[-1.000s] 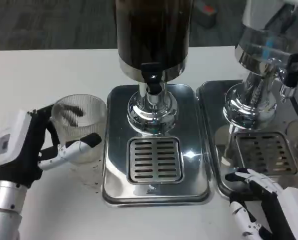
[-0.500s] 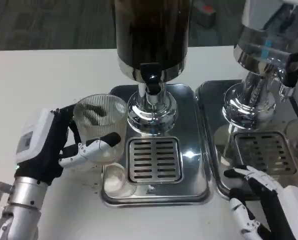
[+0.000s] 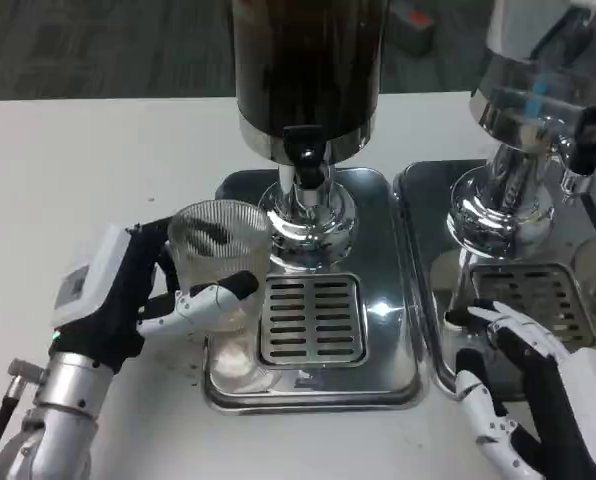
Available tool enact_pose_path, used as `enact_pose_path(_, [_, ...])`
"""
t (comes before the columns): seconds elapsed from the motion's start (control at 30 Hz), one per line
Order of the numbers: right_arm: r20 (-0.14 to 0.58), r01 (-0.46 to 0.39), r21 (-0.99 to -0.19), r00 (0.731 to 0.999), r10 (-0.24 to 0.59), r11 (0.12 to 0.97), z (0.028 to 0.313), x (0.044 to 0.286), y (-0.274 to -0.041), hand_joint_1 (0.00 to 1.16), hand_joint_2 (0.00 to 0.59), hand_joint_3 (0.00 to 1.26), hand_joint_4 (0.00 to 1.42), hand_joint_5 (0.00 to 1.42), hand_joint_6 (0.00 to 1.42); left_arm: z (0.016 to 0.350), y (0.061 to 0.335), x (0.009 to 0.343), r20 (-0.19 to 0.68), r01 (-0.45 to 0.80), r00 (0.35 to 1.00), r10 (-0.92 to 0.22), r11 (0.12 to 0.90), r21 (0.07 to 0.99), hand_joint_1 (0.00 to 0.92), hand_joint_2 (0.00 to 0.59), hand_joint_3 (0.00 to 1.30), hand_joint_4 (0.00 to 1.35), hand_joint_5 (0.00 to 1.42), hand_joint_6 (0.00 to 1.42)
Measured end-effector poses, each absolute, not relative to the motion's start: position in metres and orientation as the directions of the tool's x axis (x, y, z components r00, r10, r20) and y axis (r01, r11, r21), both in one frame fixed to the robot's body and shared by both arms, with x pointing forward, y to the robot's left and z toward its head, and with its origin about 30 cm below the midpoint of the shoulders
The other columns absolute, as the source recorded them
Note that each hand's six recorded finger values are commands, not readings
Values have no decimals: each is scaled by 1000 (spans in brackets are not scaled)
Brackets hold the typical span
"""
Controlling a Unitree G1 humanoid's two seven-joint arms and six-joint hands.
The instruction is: Grasp the cup under the faucet to collect the drink, then remove the cup.
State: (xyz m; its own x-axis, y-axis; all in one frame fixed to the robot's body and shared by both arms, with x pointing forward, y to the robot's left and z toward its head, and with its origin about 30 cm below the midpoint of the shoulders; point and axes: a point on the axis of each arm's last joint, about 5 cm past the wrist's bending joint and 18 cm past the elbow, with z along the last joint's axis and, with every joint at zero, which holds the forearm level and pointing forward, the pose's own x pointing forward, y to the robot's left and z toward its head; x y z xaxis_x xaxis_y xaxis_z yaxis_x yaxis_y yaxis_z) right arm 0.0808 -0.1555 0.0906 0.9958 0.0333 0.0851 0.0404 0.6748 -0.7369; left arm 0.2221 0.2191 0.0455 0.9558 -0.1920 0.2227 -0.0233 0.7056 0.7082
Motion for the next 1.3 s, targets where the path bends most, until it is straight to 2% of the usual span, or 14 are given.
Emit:
enact_pose_path(0.63, [158,120,-688,987,-14,715,103,77,-142,125,495,361,218,184,343,48,203,239,175,66,942,-287,668,741,314,80,704,865,1047,1418])
enact_pose_path(0.83, [170,137,-685,985,-26,715,106,77,-141,126,495,361,220,192,343,46,198,239,142,108,938,-316,655,748,287,93,645,776,954,1303])
enact_pose_path(1.3, [167,145,-676,985,-42,722,107,75,-138,127,495,369,220,195,350,49,192,245,124,145,918,-376,611,778,226,98,577,697,824,1116])
